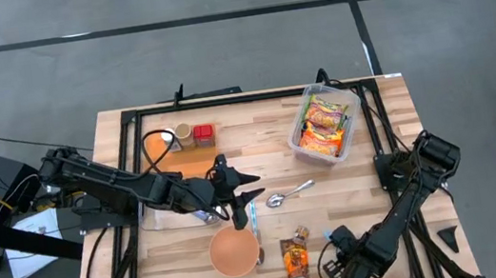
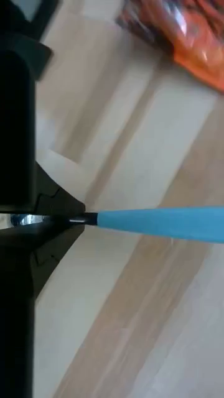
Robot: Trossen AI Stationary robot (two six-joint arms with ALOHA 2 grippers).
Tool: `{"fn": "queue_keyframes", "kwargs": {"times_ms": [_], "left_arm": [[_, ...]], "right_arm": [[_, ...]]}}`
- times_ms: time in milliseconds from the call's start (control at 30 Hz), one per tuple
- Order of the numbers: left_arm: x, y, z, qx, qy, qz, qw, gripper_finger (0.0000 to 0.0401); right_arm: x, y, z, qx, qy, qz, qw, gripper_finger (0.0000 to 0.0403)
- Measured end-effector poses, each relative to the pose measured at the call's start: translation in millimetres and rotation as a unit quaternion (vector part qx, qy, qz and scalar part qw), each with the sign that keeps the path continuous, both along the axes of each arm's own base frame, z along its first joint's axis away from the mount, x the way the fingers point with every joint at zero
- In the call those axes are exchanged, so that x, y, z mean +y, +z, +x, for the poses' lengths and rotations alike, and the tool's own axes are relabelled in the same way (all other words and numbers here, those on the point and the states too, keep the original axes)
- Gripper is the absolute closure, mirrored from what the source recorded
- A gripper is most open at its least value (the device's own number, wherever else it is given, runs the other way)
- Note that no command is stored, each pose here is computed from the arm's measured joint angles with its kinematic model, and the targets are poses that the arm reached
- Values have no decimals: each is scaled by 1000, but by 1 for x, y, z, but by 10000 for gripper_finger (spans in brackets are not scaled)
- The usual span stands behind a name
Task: Pick & Place Food Item
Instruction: Put the blue spoon into the bottom transparent bin
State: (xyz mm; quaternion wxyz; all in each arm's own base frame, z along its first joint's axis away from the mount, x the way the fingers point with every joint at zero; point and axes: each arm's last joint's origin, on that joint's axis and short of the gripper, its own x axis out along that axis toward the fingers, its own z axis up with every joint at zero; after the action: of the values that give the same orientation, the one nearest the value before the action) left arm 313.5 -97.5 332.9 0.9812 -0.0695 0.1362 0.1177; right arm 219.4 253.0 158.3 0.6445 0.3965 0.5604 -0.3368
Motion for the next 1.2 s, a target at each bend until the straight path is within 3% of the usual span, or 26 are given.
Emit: {"fn": "queue_keyframes", "kwargs": {"times_ms": [400, 733, 867, 1000, 1200], "left_arm": [[-3, -2, 0, 7, -44, -38, 998, 257], [-3, -3, 0, -3, -11, -142, 990, 236], [2, -5, 1, -3, 11, -208, 978, 201], [7, -6, 2, -6, 28, -239, 971, 171], [17, -7, 6, -20, 64, -296, 953, 159]], "right_arm": [[-19, 65, 34, -38, 57, -127, 990, 395], [-48, 110, 68, -87, 117, -213, 966, 395], [-57, 123, 77, -99, 135, -243, 955, 395], [-68, 133, 87, -105, 150, -256, 949, 395], [-81, 147, 98, -114, 168, -277, 939, 395]]}}
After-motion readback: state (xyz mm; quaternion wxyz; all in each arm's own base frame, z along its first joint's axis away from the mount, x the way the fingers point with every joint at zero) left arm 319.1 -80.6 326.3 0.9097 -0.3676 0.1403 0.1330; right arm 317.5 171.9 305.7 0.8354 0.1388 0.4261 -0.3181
